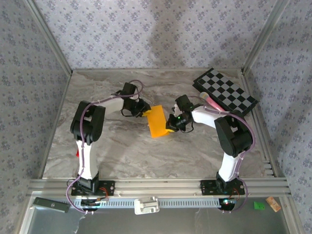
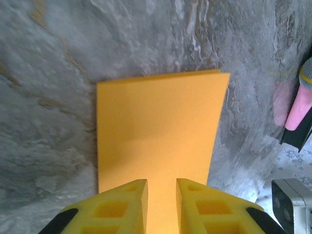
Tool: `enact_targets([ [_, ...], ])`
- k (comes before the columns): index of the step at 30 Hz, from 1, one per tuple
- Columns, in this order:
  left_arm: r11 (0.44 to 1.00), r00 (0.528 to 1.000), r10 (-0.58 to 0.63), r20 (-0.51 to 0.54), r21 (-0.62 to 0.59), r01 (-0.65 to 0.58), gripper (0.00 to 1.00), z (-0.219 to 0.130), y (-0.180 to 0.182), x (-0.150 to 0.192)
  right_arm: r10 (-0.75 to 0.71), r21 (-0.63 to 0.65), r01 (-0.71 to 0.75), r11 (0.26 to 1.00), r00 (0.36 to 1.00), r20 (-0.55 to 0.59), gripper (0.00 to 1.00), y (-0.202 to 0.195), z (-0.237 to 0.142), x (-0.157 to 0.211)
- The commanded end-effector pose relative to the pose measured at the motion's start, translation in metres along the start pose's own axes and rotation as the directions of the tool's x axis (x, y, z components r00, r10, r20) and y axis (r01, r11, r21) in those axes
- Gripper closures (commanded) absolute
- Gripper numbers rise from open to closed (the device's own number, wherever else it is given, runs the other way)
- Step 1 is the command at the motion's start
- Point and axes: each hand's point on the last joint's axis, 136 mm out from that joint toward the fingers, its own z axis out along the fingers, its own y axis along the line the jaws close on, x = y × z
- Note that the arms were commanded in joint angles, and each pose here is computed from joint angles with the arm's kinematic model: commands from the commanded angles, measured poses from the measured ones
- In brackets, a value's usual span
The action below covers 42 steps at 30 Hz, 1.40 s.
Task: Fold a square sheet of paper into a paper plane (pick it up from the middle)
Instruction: Fold the triangle a second time at the center of the table.
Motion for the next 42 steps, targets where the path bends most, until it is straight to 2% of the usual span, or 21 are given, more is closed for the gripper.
enact_targets([
  [1, 1.000, 1.000, 0.019, -0.013, -0.007, -0.019, 0.80, 0.009, 0.004, -0.003, 0.009, -0.002, -0.009, 1.000, 1.000, -0.011, 0.99, 0.001, -0.009, 0.005],
  [9, 0.994, 0.999, -0.009, -0.037, -0.105, 0.005, 0.85, 0.024, 0.035, 0.002, -0.006, -0.076, 0.005, 0.997, 1.000, -0.017, 0.99, 0.020, -0.010, -0.003],
  [21, 0.990, 0.999, -0.015, -0.051, -0.140, 0.008, 0.87, 0.032, 0.049, 0.010, -0.018, -0.136, 0.022, 0.991, 0.999, 0.035, 0.99, 0.048, 0.004, -0.036],
  [29, 0.990, 0.998, -0.008, -0.063, -0.143, -0.001, 0.87, 0.034, 0.050, 0.013, -0.061, -0.081, 0.064, 0.995, 0.998, 0.029, 0.99, 0.055, 0.020, -0.041],
  [42, 0.991, 0.998, -0.001, -0.067, -0.132, -0.008, 0.87, 0.033, 0.047, 0.014, -0.092, 0.021, 0.094, 0.995, 0.992, -0.086, 0.97, 0.044, 0.030, -0.017],
])
